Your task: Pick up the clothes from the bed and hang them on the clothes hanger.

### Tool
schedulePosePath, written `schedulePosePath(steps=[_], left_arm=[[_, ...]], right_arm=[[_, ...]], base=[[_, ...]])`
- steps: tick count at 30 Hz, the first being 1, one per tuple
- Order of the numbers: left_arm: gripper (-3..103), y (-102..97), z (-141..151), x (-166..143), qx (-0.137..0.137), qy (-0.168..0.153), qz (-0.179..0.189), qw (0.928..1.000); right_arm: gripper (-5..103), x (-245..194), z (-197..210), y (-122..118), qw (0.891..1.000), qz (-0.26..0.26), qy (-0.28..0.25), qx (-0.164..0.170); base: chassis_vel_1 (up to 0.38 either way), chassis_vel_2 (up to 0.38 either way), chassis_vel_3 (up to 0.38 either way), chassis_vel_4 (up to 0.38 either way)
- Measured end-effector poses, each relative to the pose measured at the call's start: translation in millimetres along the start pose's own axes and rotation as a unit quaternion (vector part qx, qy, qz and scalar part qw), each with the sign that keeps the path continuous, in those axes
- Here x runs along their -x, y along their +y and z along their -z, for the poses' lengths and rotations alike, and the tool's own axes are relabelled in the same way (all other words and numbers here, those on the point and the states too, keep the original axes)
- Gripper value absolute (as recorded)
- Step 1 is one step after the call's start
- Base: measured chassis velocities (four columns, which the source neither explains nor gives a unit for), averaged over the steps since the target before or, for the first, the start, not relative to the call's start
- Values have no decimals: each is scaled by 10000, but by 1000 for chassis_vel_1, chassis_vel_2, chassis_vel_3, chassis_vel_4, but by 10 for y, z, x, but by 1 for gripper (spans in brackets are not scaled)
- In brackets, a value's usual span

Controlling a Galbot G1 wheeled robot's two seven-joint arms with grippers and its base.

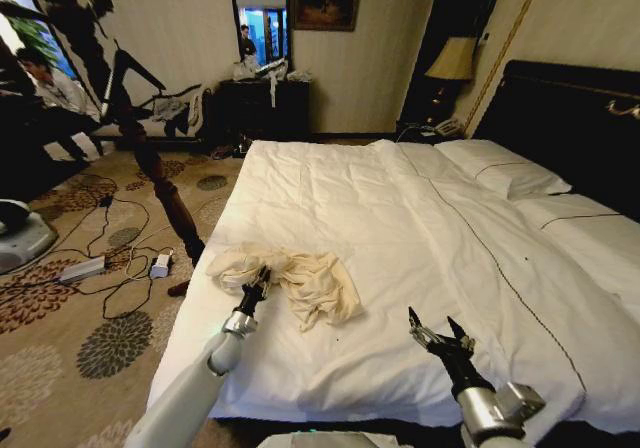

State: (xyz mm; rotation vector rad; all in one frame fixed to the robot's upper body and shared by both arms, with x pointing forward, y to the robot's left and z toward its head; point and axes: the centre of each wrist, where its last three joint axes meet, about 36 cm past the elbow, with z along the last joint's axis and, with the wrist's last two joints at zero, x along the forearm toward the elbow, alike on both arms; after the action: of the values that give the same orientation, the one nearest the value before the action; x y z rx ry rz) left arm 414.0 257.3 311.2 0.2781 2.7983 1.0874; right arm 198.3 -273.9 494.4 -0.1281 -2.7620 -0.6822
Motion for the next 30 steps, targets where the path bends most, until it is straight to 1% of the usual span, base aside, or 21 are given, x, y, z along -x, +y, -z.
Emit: schedulePosePath(steps=[1,2,3,4,5,6,7,8,9,10,12,13,15,16,18,19,20,21,25,30], left_arm=[[2,131,8,-55,-132,143,164,9997],[1,201,10,-85,-196,221,248,9993],[1,317,11,-137,-281,325,379,9984],[0,506,20,-233,-413,472,574,9964],[0,609,33,-295,-500,555,667,9950],[0,609,33,-295,-500,555,667,9950],[0,660,40,-317,-559,609,701,9941],[0,717,49,-325,-638,679,718,9931],[0,826,85,-304,-759,767,715,9916],[0,826,85,-304,-759,767,715,9916],[0,919,96,-375,-770,846,733,9907],[0,958,86,-436,-763,907,760,9900],[0,1052,55,-647,-743,1087,848,9877],[0,1052,55,-647,-743,1087,848,9877],[0,1115,41,-750,-708,1161,917,9865],[0,1184,34,-855,-674,1222,1006,9851],[0,1210,26,-910,-672,1259,1057,9841],[0,1210,26,-910,-672,1259,1057,9841],[0,1235,35,-1005,-696,1293,1182,9821],[0,1215,74,-1011,-709,1249,1192,9824]], right_arm=[[100,58,148,40,9988,10,233,429],[100,90,204,50,9977,20,327,593],[100,159,320,76,9946,98,508,898],[100,269,483,128,9884,391,749,1261],[100,352,554,141,9841,592,934,1390],[100,352,554,141,9841,592,934,1390],[100,398,568,131,9823,648,1027,1428],[100,482,567,104,9795,717,1177,1469],[100,667,496,29,9759,704,1391,1528],[100,667,496,29,9759,704,1391,1528],[100,920,387,25,9709,759,1576,1638],[100,1047,339,48,9686,799,1634,1695],[100,1369,190,163,9604,941,1830,1879],[100,1369,190,163,9604,941,1830,1879],[100,1515,135,240,9562,1032,1908,1966],[100,1692,74,351,9507,1153,2015,2058],[100,1786,47,409,9483,1202,2068,2088],[100,1786,47,409,9483,1202,2068,2088],[100,2062,-58,553,9419,1260,2285,2115],[100,2150,-93,579,9395,1253,2399,2098]], base=[[0,0,0,0],[0,0,0,0],[0,0,0,0],[0,0,0,0],[0,0,0,0],[0,0,0,0],[0,0,0,0],[0,0,0,0],[0,0,0,0],[0,0,0,0],[0,0,0,0],[0,0,0,0],[0,0,0,0],[0,0,0,0],[0,0,0,0],[0,0,0,0],[0,0,0,0],[0,0,0,0],[0,0,0,0],[0,0,0,0]])
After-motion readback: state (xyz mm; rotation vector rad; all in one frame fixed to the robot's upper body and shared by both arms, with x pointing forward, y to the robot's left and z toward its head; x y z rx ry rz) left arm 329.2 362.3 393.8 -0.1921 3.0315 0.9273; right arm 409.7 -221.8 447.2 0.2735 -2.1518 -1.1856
